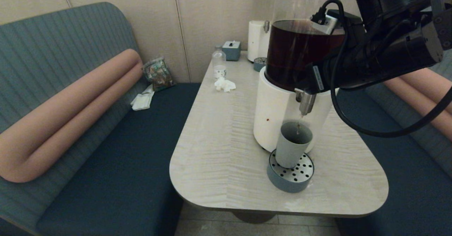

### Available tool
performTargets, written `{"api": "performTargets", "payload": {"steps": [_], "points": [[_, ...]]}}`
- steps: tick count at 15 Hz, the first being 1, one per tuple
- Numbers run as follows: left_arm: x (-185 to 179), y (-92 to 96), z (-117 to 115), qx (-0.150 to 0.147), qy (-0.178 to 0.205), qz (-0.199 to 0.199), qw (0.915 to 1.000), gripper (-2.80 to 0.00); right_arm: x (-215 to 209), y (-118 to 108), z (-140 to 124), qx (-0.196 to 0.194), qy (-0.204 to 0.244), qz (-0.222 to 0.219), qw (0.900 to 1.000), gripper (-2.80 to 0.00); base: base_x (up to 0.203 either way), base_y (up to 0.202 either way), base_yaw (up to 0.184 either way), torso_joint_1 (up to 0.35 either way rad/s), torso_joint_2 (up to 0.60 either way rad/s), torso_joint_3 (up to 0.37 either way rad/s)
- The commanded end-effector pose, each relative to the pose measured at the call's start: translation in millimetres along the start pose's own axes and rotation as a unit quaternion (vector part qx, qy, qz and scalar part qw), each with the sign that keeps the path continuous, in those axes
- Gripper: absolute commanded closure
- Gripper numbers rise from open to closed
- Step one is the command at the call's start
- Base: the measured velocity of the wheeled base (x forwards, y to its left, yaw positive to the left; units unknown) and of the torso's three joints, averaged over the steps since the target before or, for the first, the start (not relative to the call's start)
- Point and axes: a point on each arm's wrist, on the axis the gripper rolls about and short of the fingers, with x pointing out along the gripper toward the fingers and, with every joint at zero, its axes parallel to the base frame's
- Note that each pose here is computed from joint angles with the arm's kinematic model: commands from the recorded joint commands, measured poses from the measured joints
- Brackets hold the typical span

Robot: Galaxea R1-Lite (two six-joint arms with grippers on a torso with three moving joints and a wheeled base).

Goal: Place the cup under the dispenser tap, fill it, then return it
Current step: Turn on the faucet

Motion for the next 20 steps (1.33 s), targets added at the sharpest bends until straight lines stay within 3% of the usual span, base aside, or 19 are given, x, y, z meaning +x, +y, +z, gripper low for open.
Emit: {"api": "performTargets", "payload": {"steps": [1,13,20], "points": [[0,0.0,0,0.000,0.000,0.000,1.0000,0.00,1,-1,2,0.002,-0.008,-0.002,1.000,0.00,0.000,0.000,0.000,0.000,0.00,0.000],[0,0.0,0,0.000,0.000,0.000,1.0000,0.00,-27,-15,7,0.022,-0.045,-0.031,0.998,0.00,0.000,0.000,0.000,0.000,0.00,0.000],[0,0.0,0,0.000,0.000,0.000,1.0000,0.00,-65,-15,-15,0.026,-0.039,-0.030,0.998,0.00,0.000,0.000,0.000,0.000,0.00,0.000]]}}
